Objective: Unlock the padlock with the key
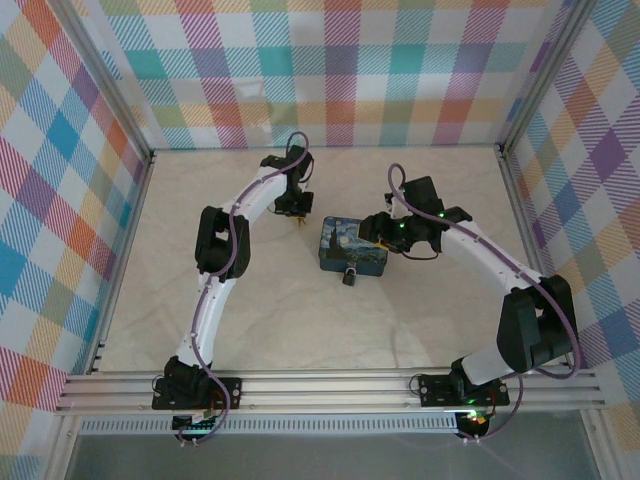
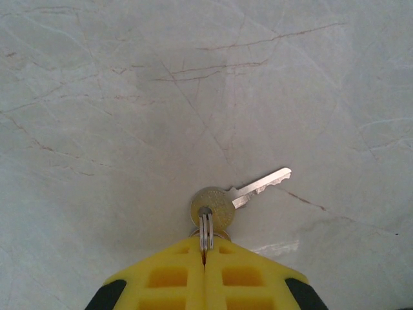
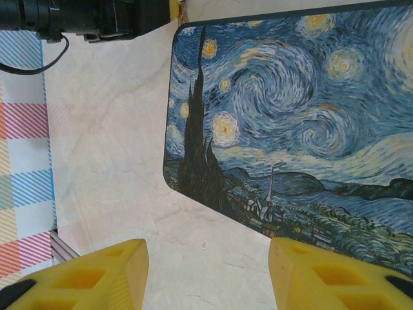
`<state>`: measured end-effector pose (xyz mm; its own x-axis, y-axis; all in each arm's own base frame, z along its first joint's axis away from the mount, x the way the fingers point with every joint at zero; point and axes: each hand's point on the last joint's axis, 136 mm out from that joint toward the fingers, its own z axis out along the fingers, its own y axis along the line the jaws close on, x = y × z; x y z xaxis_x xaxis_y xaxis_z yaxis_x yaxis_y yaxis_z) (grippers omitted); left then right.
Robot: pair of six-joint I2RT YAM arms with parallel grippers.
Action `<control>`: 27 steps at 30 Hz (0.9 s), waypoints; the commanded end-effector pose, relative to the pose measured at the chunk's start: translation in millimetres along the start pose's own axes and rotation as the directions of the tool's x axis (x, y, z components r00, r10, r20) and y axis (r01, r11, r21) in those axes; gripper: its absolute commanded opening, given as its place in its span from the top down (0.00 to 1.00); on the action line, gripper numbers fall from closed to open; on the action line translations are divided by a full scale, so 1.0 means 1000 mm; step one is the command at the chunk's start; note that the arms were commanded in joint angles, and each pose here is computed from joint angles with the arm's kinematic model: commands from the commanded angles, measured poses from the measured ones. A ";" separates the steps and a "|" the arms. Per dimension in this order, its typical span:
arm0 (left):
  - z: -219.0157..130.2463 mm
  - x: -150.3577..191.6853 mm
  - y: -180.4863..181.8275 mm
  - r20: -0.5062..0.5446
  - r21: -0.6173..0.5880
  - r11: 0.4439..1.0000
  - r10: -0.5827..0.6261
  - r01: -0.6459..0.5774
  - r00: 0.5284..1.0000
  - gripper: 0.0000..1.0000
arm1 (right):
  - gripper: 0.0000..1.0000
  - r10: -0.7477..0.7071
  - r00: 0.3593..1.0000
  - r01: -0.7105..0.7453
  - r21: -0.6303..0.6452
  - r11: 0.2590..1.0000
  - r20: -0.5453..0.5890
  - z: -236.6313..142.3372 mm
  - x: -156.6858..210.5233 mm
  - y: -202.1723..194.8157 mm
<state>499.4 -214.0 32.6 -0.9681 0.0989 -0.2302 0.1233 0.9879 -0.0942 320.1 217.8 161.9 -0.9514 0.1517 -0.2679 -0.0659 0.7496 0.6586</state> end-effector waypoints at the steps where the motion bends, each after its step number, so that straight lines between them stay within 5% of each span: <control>1: -0.046 -0.004 -0.001 0.052 0.033 0.999 -0.009 0.007 0.999 1.00 | 0.48 -0.008 1.000 0.008 -0.014 1.000 -0.013 -0.004 0.004 0.006; 9: -0.135 0.046 -0.022 0.134 0.247 0.969 -0.021 -0.013 0.991 1.00 | 0.48 -0.055 0.997 0.048 -0.137 0.989 -0.051 0.001 0.028 0.035; 16: -0.180 0.100 -0.060 0.117 0.499 0.866 -0.026 -0.036 0.993 1.00 | 0.52 -0.034 0.999 0.037 -0.335 0.942 0.016 0.006 0.029 0.074; 20: -0.205 0.113 -0.080 0.126 0.581 0.812 -0.025 -0.053 0.992 1.00 | 0.56 -0.182 0.982 0.190 -0.352 0.917 0.056 0.010 0.034 0.085; 27: -0.230 0.137 -0.113 0.112 0.623 0.773 0.066 -0.121 0.992 1.00 | 0.67 -0.518 0.830 0.557 -0.283 0.781 0.206 0.002 0.036 0.085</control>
<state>318.4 -271.2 203.3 -0.9404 0.1284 -0.3149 0.3029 0.7373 -0.6038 280.8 287.8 191.5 -0.8411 -0.0469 -0.5388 -0.4797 0.5251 0.7030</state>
